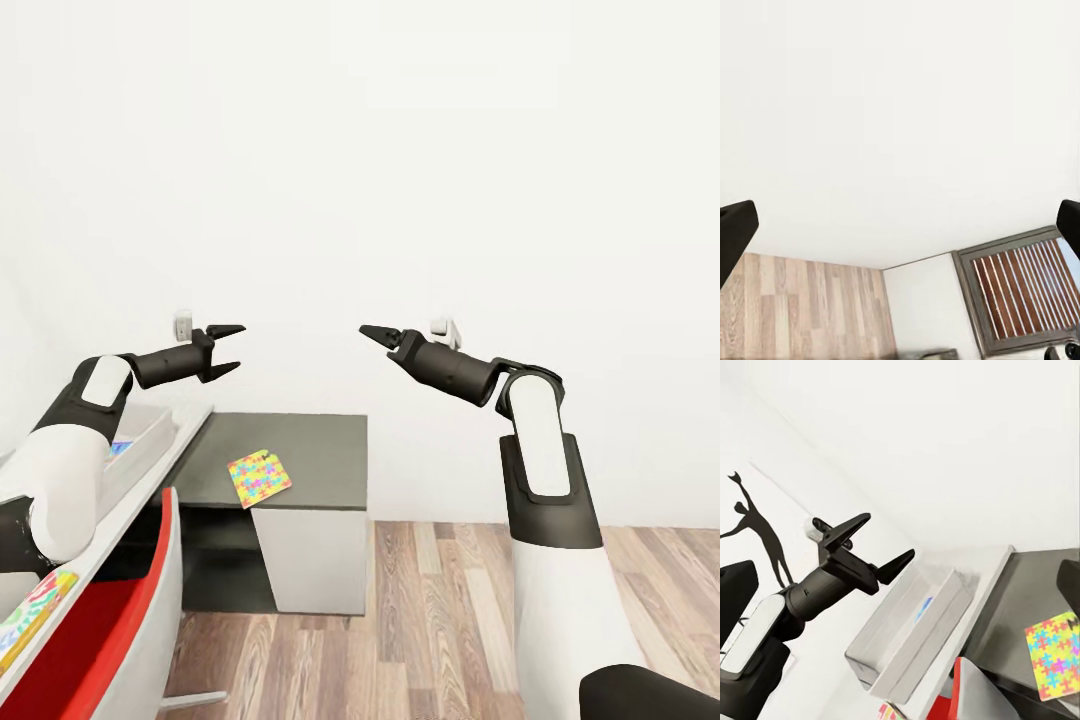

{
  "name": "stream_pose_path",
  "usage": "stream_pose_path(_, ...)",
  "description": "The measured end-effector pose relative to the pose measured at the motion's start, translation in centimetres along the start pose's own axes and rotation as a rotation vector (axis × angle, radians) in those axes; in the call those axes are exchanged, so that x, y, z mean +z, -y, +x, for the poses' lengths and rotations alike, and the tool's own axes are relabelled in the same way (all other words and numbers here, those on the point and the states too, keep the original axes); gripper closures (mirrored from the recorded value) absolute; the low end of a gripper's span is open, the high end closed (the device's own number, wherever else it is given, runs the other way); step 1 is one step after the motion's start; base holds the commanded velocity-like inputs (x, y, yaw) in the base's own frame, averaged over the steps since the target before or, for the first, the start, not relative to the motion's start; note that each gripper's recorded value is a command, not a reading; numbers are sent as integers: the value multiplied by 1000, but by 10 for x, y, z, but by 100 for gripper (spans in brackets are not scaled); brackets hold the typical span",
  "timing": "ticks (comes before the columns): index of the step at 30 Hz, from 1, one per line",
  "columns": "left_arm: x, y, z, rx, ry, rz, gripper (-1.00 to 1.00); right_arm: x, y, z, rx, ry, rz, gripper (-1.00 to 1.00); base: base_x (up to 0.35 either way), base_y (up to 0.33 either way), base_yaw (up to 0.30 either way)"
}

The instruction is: Put all the toys in the child's room - the three board games (two on the bed and one on the table), the two jigsaw puzzles on the table, and the tennis ball on the table - inside the toy box on the table in the child's room.

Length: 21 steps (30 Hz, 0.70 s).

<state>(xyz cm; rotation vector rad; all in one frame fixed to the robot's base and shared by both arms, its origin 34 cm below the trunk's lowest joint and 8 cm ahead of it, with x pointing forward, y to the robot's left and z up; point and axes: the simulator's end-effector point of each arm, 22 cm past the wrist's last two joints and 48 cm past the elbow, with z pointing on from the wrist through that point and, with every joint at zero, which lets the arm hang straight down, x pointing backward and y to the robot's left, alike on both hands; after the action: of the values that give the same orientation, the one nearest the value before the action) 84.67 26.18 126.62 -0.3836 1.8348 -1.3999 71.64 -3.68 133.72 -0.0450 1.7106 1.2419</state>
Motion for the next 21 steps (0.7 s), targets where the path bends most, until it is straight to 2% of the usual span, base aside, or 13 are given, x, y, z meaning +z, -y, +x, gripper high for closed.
stream_pose_path(6,-1,4,-1,4,2,3,-100,-1,-3,-1,-4,2,-2,-100,-94,0,-257)
stream_pose_path(21,-5,13,-2,12,6,10,-100,-7,-4,-7,-20,9,5,-100,-6,0,-257)
